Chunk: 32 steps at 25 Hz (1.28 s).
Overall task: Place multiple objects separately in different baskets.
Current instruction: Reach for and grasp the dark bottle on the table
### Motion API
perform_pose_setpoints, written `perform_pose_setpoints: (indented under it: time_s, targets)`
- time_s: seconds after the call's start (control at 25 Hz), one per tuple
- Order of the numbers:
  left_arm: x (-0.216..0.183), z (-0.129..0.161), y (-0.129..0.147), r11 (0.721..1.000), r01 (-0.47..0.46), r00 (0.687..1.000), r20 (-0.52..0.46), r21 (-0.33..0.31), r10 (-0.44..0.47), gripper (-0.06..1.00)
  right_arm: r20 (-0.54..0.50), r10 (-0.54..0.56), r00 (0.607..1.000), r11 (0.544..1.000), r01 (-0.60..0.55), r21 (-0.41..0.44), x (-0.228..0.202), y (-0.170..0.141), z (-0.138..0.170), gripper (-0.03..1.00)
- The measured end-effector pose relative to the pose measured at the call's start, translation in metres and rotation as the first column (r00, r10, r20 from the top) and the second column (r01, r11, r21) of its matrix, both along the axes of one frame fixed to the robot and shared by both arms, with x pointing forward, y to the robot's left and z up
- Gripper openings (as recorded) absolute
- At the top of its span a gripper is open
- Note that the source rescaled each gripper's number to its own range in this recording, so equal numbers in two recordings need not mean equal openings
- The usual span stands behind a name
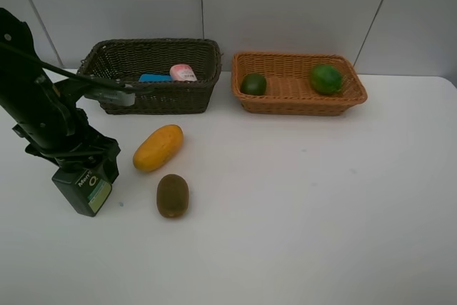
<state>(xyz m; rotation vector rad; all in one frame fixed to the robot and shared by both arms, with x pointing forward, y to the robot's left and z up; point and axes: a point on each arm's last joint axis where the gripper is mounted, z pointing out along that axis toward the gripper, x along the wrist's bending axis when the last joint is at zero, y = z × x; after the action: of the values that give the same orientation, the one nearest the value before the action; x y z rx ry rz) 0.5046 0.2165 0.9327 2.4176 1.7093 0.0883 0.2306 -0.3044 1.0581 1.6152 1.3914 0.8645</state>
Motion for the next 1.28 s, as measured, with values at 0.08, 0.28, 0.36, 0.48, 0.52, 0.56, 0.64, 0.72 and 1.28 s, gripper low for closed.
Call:
perform_pose_setpoints:
  time_s: [0.08, 0.28, 0.36, 0.48, 0.52, 0.56, 0.64, 0.72, 1.28]
  targets:
    - [-0.0004, -0.0001, 0.0005, 1.000, -0.004, 1.000, -0.005, 0.005, 0.004, 1.00, 0.000, 0.000, 1.000, 1.000, 0.000, 0.000, 0.0000, 0.0000, 0.0000, 1.00]
    - [-0.0024, -0.0006, 0.0031, 0.999, 0.009, 1.000, -0.026, 0.036, -0.008, 1.00, 0.000, 0.000, 1.000, 1.000, 0.000, 0.000, 0.0000, 0.0000, 0.0000, 1.00]
    - [-0.0027, -0.0007, 0.0042, 0.999, 0.021, 0.999, -0.030, 0.049, -0.019, 1.00, 0.000, 0.000, 1.000, 1.000, 0.000, 0.000, 0.0000, 0.0000, 0.0000, 1.00]
    - [-0.0025, -0.0007, 0.0050, 0.998, 0.030, 0.999, -0.027, 0.060, -0.029, 1.00, 0.000, 0.000, 1.000, 1.000, 0.000, 0.000, 0.0000, 0.0000, 0.0000, 1.00]
    - [-0.0025, -0.0013, 0.0050, 0.998, 0.030, 0.999, -0.029, 0.060, -0.028, 1.00, 0.000, 0.000, 1.000, 1.000, 0.000, 0.000, 0.0000, 0.0000, 0.0000, 1.00]
    - [-0.0023, -0.0024, 0.0049, 0.998, 0.030, 0.999, -0.033, 0.061, -0.028, 1.00, 0.000, 0.000, 1.000, 1.000, 0.000, 0.000, 0.0000, 0.0000, 0.0000, 1.00]
    - [-0.0014, -0.0070, 0.0048, 0.997, 0.033, 0.998, -0.051, 0.067, -0.030, 1.00, 0.000, 0.000, 1.000, 1.000, 0.000, 0.000, 0.0000, 0.0000, 0.0000, 1.00]
    - [0.0004, -0.0080, 0.0044, 0.997, 0.034, 0.998, -0.049, 0.068, -0.031, 1.00, 0.000, 0.000, 1.000, 1.000, 0.000, 0.000, 0.0000, 0.0000, 0.0000, 1.00]
    - [0.0013, -0.0086, 0.0029, 0.998, 0.020, 0.998, -0.056, 0.055, -0.017, 0.03, 0.000, 0.000, 1.000, 1.000, 0.000, 0.000, 0.0000, 0.0000, 0.0000, 1.00]
